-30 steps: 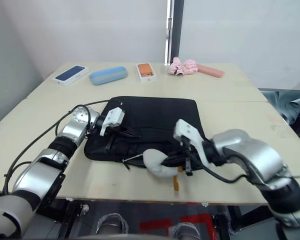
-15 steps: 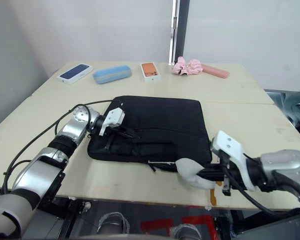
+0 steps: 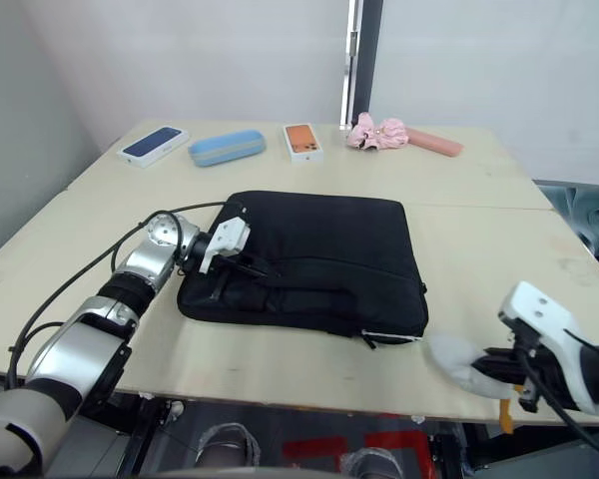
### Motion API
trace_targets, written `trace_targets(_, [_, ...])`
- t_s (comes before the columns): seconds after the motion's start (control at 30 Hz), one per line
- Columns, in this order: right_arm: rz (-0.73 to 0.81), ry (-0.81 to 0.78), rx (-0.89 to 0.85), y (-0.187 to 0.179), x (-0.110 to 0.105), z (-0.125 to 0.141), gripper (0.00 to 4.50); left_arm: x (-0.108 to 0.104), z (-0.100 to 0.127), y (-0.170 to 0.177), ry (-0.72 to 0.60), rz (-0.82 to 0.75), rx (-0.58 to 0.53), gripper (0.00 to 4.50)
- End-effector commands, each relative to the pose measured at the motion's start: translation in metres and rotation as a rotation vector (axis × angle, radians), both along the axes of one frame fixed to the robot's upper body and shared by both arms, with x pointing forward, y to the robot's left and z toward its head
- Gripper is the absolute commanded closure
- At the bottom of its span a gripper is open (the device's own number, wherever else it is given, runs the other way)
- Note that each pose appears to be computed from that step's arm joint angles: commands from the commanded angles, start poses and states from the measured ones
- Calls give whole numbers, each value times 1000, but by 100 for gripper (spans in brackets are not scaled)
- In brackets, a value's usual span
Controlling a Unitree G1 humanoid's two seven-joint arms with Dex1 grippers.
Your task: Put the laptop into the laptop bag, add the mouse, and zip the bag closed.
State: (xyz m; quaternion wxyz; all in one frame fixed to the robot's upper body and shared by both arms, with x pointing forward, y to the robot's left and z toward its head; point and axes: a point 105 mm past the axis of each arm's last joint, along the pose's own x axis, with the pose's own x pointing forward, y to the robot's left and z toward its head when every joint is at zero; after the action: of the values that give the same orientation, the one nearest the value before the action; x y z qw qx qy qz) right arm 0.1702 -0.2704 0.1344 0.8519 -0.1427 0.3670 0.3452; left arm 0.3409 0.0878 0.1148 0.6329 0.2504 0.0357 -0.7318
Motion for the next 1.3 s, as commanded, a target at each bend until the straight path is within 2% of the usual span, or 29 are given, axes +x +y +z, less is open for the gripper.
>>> trace_targets(0.03, [-47, -46, -38, -17, 0, 8, 446, -6, -16, 3, 52, -16, 64, 450])
trace_targets(0.2, [-134, -26, -104, -48, -6, 3, 446, -4, -12, 0, 35, -14, 49, 450])
trace_targets(0.37, [-170, -31, -124, -62, -7, 4, 446, -5, -15, 3, 40, -14, 52, 450])
trace_targets(0.53, [-242, 5, -207, -88, -8, -6, 446, -4, -16, 7, 44, 0, 60, 450])
trace_targets(0.67, [-271, -31, -209, -95, 5, -7, 446, -4, -15, 6, 46, -3, 57, 450])
trace_targets(1.1, [-190, -150, -265, -80, 53, -2, 446, -3, -11, 4, 44, -7, 50, 450])
trace_targets(1.2, [-180, -288, -258, -69, 81, 11, 446, -5, -10, 1, 53, -15, 46, 450])
trace_targets(1.3, [-154, -312, -271, -62, 92, 11, 446, -6, -9, 0, 58, -21, 43, 450])
